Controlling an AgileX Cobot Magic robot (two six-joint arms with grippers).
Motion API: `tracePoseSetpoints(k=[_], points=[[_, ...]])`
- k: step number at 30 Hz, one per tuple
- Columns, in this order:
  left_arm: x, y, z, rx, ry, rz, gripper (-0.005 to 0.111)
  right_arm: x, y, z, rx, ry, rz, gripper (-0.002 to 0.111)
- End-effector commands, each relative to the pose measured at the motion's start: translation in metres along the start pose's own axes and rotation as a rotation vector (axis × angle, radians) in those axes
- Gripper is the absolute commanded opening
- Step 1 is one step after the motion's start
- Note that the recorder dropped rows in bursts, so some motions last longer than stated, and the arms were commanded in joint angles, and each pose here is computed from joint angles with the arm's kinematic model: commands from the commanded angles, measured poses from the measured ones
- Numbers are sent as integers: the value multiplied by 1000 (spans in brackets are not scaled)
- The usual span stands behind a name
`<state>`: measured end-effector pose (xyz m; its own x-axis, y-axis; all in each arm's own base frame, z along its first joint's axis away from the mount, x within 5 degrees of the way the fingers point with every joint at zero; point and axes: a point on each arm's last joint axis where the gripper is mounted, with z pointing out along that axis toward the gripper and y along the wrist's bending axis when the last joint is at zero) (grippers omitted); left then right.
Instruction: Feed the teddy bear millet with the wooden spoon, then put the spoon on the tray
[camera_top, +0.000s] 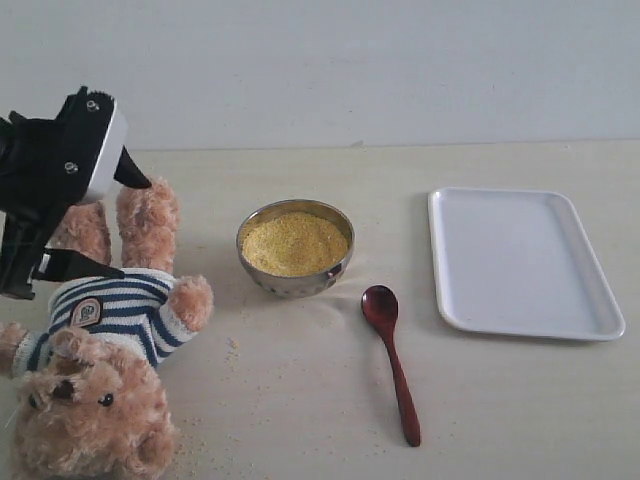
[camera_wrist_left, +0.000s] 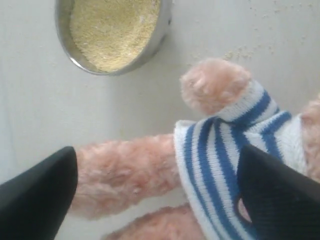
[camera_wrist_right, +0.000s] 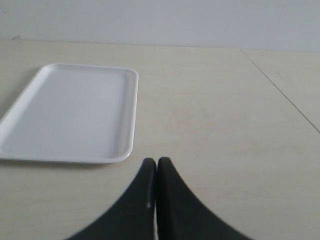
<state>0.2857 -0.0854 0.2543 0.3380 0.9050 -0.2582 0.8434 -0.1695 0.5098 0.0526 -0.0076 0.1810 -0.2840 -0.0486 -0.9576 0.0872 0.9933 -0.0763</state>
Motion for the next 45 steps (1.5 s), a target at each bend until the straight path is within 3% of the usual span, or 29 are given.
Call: tracePoseSetpoints(k=[1, 4, 8, 16, 25, 28, 34, 39, 45], points=[[-5, -5, -23, 46, 109, 398, 81, 0, 0, 0, 3, -6, 5, 0], [1, -13, -24, 190, 272, 666, 81, 0, 0, 0, 3, -6, 5, 0], [11, -28, -7, 334, 381, 873, 81, 0, 0, 0, 3, -6, 5, 0], [14, -38, 12, 306, 365, 763, 81, 0, 0, 0, 3, -6, 5, 0], [2, -41, 19, 247, 237, 579, 81, 0, 0, 0, 3, -6, 5, 0], [7, -42, 26, 288, 252, 640, 81, 0, 0, 0, 3, -6, 5, 0], [25, -49, 47, 468, 324, 812, 81, 0, 0, 0, 3, -6, 5, 0], [26, -41, 56, 383, 344, 874, 81, 0, 0, 0, 3, -6, 5, 0], [28, -41, 65, 376, 335, 880, 81, 0, 0, 0, 3, -6, 5, 0]])
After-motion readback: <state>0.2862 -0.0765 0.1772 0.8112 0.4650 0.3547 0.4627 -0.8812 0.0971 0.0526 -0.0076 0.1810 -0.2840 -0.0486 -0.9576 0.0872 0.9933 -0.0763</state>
